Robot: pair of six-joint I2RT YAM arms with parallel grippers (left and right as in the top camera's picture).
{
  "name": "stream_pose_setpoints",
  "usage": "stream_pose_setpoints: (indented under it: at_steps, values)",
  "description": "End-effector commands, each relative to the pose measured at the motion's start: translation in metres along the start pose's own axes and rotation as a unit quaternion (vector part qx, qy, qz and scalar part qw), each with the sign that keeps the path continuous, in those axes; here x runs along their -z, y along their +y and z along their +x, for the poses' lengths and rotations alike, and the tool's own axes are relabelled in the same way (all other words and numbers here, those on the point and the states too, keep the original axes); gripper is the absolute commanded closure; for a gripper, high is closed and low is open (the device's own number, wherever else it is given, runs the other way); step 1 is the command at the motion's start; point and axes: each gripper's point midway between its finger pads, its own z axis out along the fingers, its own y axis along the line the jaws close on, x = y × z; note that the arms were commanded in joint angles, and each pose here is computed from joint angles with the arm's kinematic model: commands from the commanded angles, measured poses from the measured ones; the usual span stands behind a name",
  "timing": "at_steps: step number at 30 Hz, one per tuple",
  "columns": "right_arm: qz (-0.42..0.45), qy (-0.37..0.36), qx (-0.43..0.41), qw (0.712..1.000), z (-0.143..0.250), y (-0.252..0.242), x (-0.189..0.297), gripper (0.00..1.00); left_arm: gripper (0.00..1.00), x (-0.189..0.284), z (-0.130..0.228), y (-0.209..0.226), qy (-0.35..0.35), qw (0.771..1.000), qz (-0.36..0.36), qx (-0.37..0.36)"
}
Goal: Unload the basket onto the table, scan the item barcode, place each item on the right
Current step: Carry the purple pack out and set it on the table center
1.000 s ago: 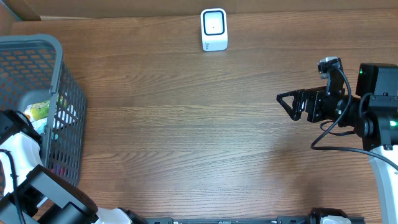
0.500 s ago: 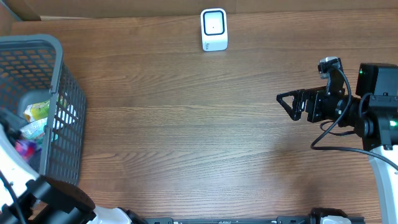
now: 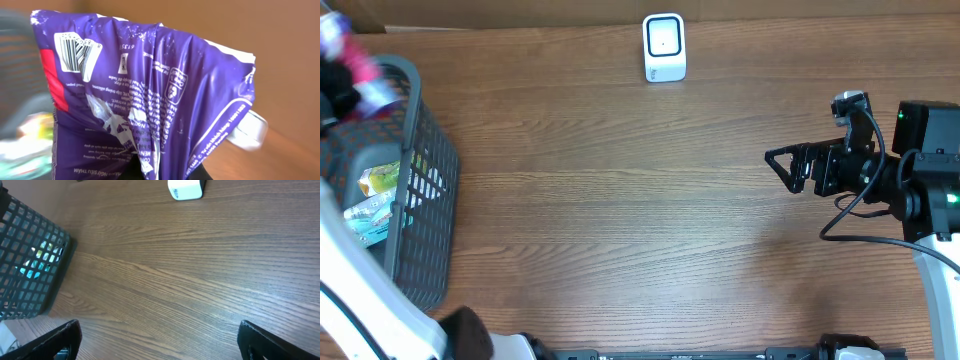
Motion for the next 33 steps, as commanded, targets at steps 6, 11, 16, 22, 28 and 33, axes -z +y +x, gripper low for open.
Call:
stream_pose_setpoints:
  at_steps: [6, 11, 16, 22, 28, 33]
  values:
    - [0.000, -0.011, 0.010, 1.000, -0.009, 0.004, 0.004, 0.00, 0.96, -0.033, 0.106, -0.111, 0.149, 0.980, 0.042, -0.127]
    - [0.000, -0.011, 0.010, 1.000, -0.009, 0.004, 0.004, 0.00, 0.96, -0.083, 0.187, -0.141, 0.253, 0.954, 0.020, -0.159]
    - [0.000, -0.011, 0.010, 1.000, -0.009, 0.004, 0.004, 0.00, 0.96, -0.133, 0.262, -0.139, 0.336, 0.934, -0.060, -0.109]
    - [0.007, -0.007, 0.006, 1.000, -0.008, 0.000, 0.002, 0.00, 0.96, -0.177, 0.353, -0.130, 0.422, 0.893, -0.141, -0.066]
    - [0.007, -0.001, 0.002, 1.000, -0.007, -0.002, -0.001, 0.00, 0.82, -0.197, 0.419, -0.147, 0.475, 0.864, -0.132, -0.103]
    - [0.007, 0.001, 0.000, 1.000, -0.006, -0.003, -0.003, 0.00, 0.00, -0.189, 0.414, -0.157, 0.478, 0.859, -0.100, -0.155]
